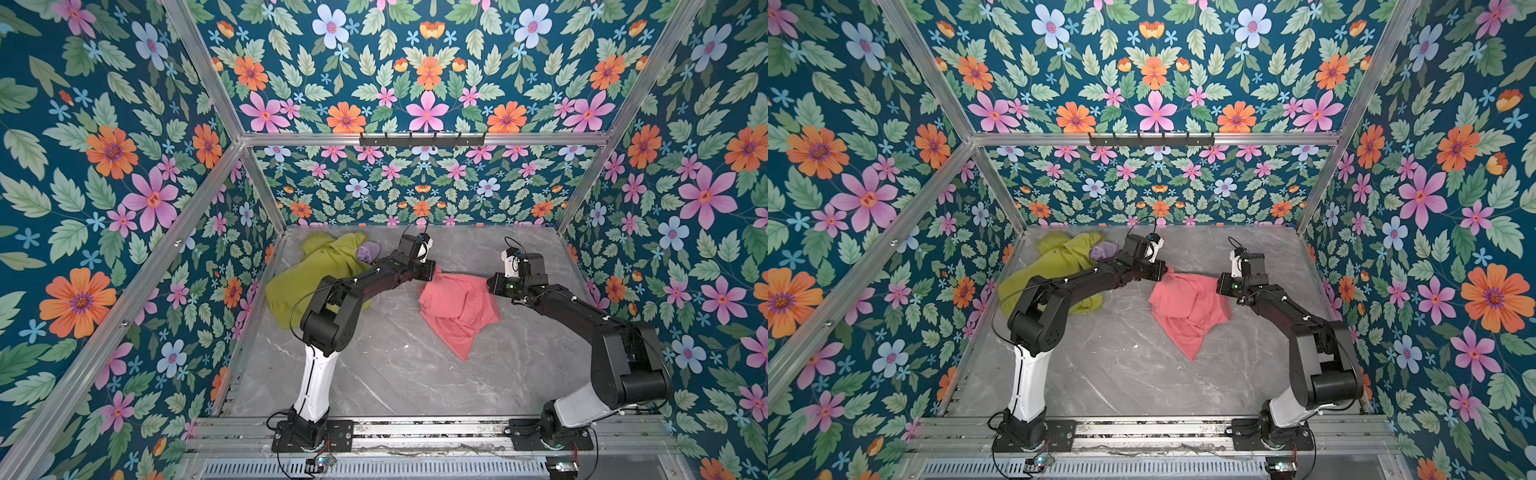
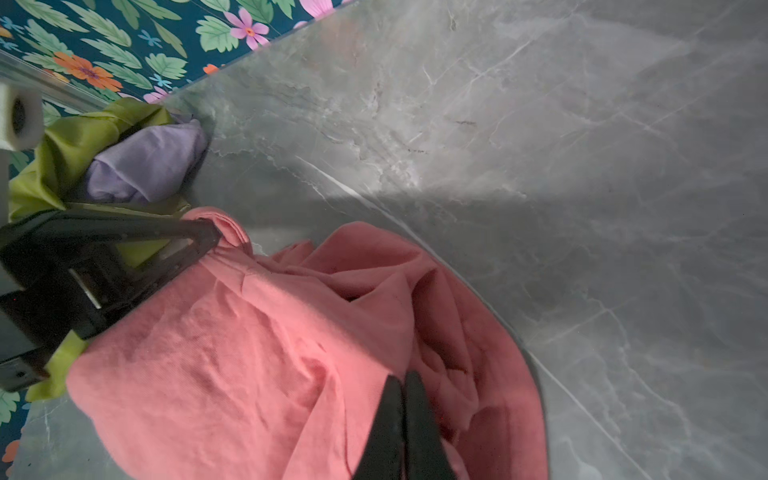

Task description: Pick out a specific cloth from the pile

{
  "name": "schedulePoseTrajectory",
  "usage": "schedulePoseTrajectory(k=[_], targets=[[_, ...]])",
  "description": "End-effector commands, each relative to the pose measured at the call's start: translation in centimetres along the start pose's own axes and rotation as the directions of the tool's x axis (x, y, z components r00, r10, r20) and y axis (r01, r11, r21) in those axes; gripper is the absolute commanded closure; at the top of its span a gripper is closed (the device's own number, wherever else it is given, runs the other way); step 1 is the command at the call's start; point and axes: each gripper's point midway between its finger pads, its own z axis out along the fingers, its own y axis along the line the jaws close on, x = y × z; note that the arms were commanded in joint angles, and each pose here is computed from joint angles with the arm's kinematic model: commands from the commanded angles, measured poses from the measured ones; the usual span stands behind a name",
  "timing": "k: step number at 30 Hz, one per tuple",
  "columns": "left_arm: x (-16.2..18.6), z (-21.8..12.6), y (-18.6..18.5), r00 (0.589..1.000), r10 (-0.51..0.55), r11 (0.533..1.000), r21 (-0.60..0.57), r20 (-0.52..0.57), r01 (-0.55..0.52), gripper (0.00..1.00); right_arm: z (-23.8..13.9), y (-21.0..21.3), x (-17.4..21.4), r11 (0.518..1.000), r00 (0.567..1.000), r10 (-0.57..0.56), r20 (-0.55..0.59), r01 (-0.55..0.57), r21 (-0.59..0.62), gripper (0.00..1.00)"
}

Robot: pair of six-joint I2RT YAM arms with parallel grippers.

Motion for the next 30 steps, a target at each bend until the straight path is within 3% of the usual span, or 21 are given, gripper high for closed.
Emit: schedulePoseTrajectory(k=[1, 4, 6, 9, 15, 16, 21, 25, 27, 30], targets=[[1.1, 0.6, 4.4, 0.999, -0.005, 0.989, -0.147, -0.044, -0.002, 1.00, 0.5, -3.0, -0.2, 0.992, 0.997, 0.076, -0.014, -0.074, 0.100, 1.00], [1.7, 1.6, 5.1, 0.998, -0.017, 0.990, -0.142, -0.064, 0.008, 1.00, 1.6, -3.5, 0.2, 0.990, 0.993, 0.107, -0.057, -0.101, 0.102, 1.00], [1.9, 1.8, 5.2, 0.997, -0.013, 0.991, -0.137, -0.070, 0.004, 0.90, 2.0, -3.5, 0.4, 0.989, 0.990, 0.120, -0.072, -0.113, 0.096, 1.00], [1.5, 1.4, 4.8, 0.998, -0.004, 0.992, -0.123, -0.056, -0.003, 0.62, 1.9, -3.1, 0.2, 0.989, 0.989, 0.126, -0.073, -0.120, 0.083, 0.97], [-2.7, -2.8, 3.2, 0.997, 0.056, 0.989, -0.138, 0.051, -0.048, 0.05, -1.3, -1.1, -2.7, 0.996, 0.997, 0.071, -0.022, -0.069, 0.058, 0.65], [-3.8, -4.1, 2.9, 0.994, 0.069, 0.987, -0.147, 0.083, -0.056, 0.00, -2.2, -0.8, -3.3, 0.997, 0.998, 0.056, -0.001, -0.055, 0.062, 0.58], [-8.4, -11.6, 1.1, 0.962, 0.109, 0.983, -0.171, 0.251, -0.067, 0.00, -6.8, 0.3, -5.7, 0.995, 0.995, -0.013, 0.094, 0.004, 0.096, 0.40], [-7.3, -19.3, 1.4, 0.912, 0.137, 0.968, -0.248, 0.386, -0.041, 0.00, -10.6, -1.3, -5.3, 0.976, 0.978, -0.111, 0.179, 0.073, 0.205, 0.31], [-5.4, -22.8, 3.4, 0.881, 0.154, 0.934, -0.357, 0.447, 0.018, 0.00, -12.0, -2.5, -4.4, 0.953, 0.957, -0.181, 0.229, 0.113, 0.280, 0.24], [-1.4, -27.7, 7.3, 0.859, 0.215, 0.821, -0.562, 0.466, 0.099, 0.00, -13.8, -4.1, -3.2, 0.917, 0.910, -0.270, 0.315, 0.144, 0.372, 0.10]])
